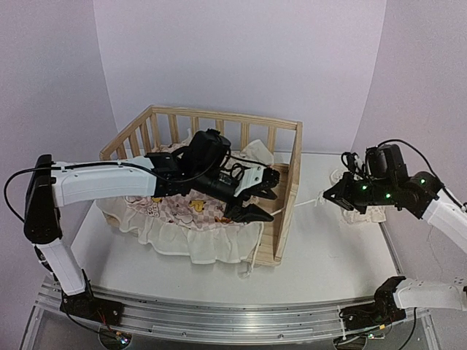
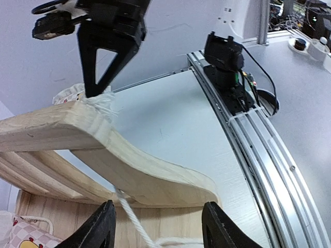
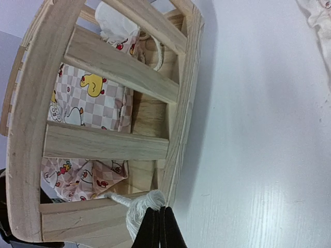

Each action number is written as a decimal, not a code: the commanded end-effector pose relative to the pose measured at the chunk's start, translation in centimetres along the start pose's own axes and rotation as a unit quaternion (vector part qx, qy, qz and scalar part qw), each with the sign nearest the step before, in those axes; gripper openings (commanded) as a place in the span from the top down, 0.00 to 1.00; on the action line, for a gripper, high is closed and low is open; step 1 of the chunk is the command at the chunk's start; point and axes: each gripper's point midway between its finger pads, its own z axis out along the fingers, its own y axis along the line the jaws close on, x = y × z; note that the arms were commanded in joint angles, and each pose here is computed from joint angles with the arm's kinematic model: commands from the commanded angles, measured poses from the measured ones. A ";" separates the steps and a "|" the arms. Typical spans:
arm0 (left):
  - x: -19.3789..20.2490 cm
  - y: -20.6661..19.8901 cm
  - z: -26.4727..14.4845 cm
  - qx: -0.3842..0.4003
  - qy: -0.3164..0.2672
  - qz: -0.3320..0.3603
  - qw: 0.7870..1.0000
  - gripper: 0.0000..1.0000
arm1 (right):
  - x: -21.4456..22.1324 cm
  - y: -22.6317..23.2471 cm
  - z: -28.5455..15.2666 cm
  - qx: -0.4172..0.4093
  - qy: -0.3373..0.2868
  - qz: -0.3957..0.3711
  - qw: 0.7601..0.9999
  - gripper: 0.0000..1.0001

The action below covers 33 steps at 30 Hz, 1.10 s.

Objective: Set up the pet bed

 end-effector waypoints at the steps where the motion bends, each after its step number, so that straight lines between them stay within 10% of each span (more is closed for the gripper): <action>1: -1.6 -3.4 -3.1 0.054 -0.030 0.067 0.996 0.42 | -0.5 -2.4 -2.6 0.086 -0.014 -0.028 0.996 1.00; 13: 4.8 -10.7 2.0 0.105 0.053 0.246 0.962 0.37 | 2.0 -1.9 -0.9 0.051 0.047 -0.003 0.998 1.00; 20: 8.8 -11.4 4.1 0.038 0.059 0.432 0.899 0.29 | 2.8 -1.4 -0.6 0.022 0.058 -0.008 0.998 1.00; 33: 12.6 -9.9 5.6 -0.006 0.124 0.500 0.857 0.33 | 2.8 -0.6 -1.3 -0.001 0.055 -0.020 0.998 1.00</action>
